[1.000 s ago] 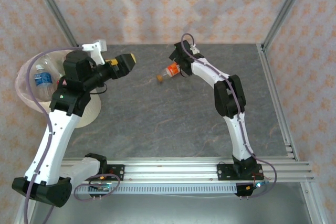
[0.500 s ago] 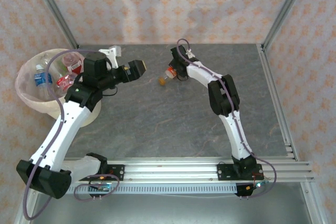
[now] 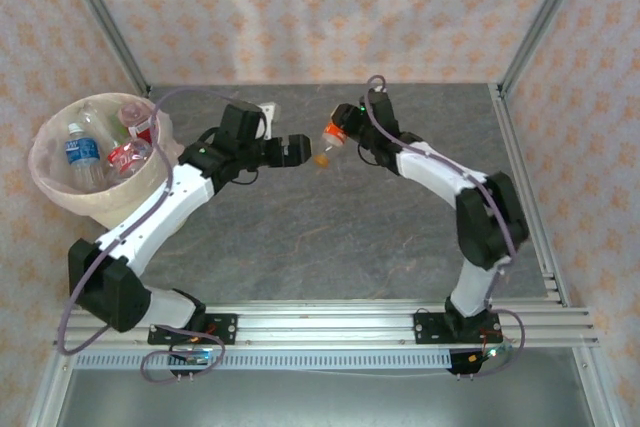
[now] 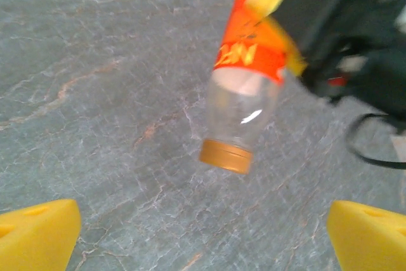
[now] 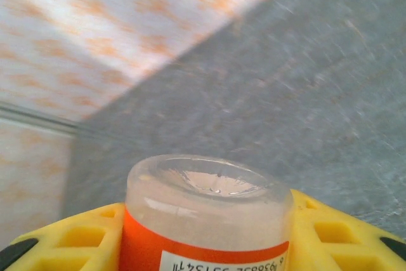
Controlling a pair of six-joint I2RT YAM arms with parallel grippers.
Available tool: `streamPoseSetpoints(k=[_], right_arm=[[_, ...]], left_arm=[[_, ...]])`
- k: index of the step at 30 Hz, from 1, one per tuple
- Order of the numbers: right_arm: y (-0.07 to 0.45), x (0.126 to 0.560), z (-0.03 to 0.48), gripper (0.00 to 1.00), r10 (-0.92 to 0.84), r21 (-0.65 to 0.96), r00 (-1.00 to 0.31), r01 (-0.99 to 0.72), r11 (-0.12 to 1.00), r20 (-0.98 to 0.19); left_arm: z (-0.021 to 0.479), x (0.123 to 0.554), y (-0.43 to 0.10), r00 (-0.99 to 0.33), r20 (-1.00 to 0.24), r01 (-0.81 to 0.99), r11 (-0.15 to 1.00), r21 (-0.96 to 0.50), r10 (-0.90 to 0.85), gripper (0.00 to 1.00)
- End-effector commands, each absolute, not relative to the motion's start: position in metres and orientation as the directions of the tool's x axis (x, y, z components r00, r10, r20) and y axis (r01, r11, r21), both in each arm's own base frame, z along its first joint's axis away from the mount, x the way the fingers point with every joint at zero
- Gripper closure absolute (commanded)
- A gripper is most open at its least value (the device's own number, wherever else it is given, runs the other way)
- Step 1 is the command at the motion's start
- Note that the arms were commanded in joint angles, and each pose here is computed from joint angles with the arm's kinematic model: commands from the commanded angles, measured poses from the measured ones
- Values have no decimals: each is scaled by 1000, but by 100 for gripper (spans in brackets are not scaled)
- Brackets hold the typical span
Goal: Put the plastic bottles in the bin
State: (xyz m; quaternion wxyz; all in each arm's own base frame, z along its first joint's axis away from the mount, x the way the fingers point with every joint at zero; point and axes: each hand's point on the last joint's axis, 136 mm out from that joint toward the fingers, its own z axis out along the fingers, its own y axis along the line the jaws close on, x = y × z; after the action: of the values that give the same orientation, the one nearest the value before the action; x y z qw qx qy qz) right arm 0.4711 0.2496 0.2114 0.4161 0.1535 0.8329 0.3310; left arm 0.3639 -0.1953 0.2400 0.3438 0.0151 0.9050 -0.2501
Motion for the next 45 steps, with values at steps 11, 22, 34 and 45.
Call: streamPoseSetpoints(k=[11, 22, 34, 45], right_arm=[[259, 398, 302, 55, 512, 723, -539, -311, 616, -669], [256, 403, 294, 55, 526, 714, -517, -279, 642, -675], [273, 397, 318, 53, 530, 750, -539, -372, 547, -654], [285, 389, 342, 53, 545, 793, -578, -417, 443, -608]], left_arm=[[271, 373, -283, -707, -707, 527, 676, -515, 13, 0], [302, 367, -288, -635, -770, 627, 545, -556, -55, 0], [281, 376, -281, -660, -751, 595, 627, -503, 24, 0], [257, 373, -270, -625, -762, 622, 699, -353, 171, 16]])
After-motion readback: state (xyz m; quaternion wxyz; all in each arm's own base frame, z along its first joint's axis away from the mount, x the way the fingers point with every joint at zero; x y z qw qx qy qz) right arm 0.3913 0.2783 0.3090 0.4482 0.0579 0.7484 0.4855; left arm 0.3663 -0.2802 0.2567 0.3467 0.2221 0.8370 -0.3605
